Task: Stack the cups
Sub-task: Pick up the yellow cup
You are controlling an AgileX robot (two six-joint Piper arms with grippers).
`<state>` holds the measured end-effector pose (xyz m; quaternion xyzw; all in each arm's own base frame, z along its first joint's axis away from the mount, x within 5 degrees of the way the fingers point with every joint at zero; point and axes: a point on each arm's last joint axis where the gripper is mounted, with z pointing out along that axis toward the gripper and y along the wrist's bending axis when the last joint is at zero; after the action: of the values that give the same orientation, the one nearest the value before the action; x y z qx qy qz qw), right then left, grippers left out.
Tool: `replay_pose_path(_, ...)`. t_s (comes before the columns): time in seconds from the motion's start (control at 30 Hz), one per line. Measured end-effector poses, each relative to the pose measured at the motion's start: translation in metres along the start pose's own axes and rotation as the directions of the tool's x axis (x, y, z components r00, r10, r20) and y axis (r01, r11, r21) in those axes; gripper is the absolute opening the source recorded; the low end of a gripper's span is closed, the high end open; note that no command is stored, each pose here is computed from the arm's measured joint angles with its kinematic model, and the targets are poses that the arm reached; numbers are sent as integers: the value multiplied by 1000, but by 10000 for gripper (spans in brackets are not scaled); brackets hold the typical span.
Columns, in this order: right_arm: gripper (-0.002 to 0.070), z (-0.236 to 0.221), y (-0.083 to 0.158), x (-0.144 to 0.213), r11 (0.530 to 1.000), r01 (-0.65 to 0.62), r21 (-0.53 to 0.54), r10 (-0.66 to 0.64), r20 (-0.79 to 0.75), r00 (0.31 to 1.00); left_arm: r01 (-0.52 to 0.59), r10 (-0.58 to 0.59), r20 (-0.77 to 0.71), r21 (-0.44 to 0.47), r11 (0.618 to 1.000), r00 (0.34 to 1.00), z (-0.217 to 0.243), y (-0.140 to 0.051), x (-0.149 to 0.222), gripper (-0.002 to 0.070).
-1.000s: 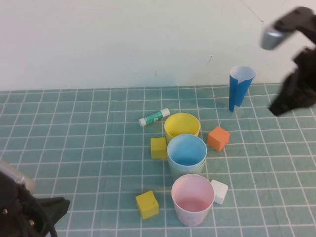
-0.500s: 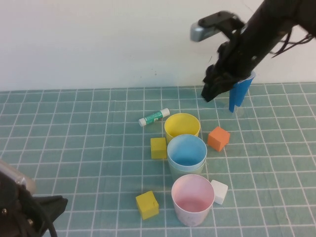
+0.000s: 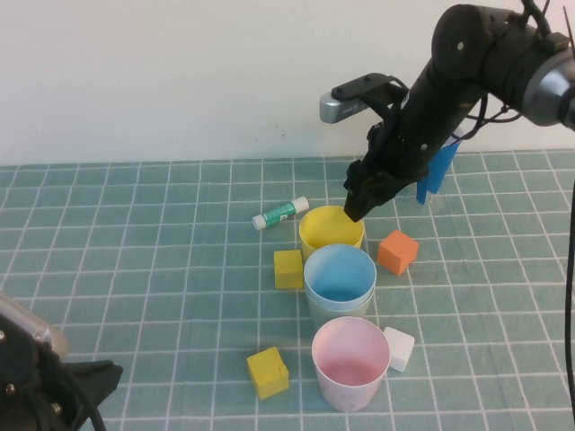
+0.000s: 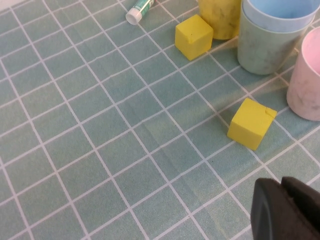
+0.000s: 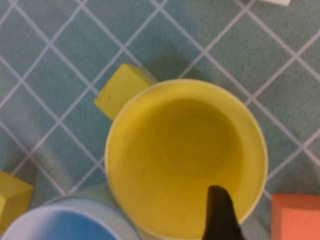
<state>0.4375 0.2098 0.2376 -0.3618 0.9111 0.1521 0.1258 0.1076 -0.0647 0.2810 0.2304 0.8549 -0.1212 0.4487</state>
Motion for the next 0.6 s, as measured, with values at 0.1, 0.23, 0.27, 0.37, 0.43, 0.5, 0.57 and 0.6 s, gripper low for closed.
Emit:
replay_pose_path(0.1,413,8,-3,-1,1000,-13,1,13,9,1000,-4,4,0,-2,1000,1000,0,0,0,-1)
replay_pose_path(0.23,413,22,-6,-2,1000,-29,-12,29,14,999,-5,5,0,-3,1000,1000,0,0,0,-1)
replay_pose_path(0.27,413,25,-7,-2,999,-32,-14,32,13,999,-5,5,0,-3,1000,1000,0,0,0,-1)
replay_pose_path(0.37,390,36,-10,0,999,-39,-15,39,3,999,-7,7,0,-3,1000,1000,0,0,0,-1)
replay_pose_path(0.43,330,43,-12,0,999,-43,-16,43,-3,999,-9,9,0,-4,1000,1000,0,0,0,0)
replay_pose_path(0.5,236,46,-14,0,999,-45,-14,45,-2,999,-11,11,-2,-5,1000,1000,0,0,0,-1)
replay_pose_path(0.57,118,49,-15,0,999,-47,-11,47,4,999,-16,16,-12,-9,1000,1000,0,1,1,-1)
replay_pose_path(0.6,77,50,-15,-1,999,-47,-8,48,11,999,-18,17,-17,-10,1000,1000,0,1,2,-1)
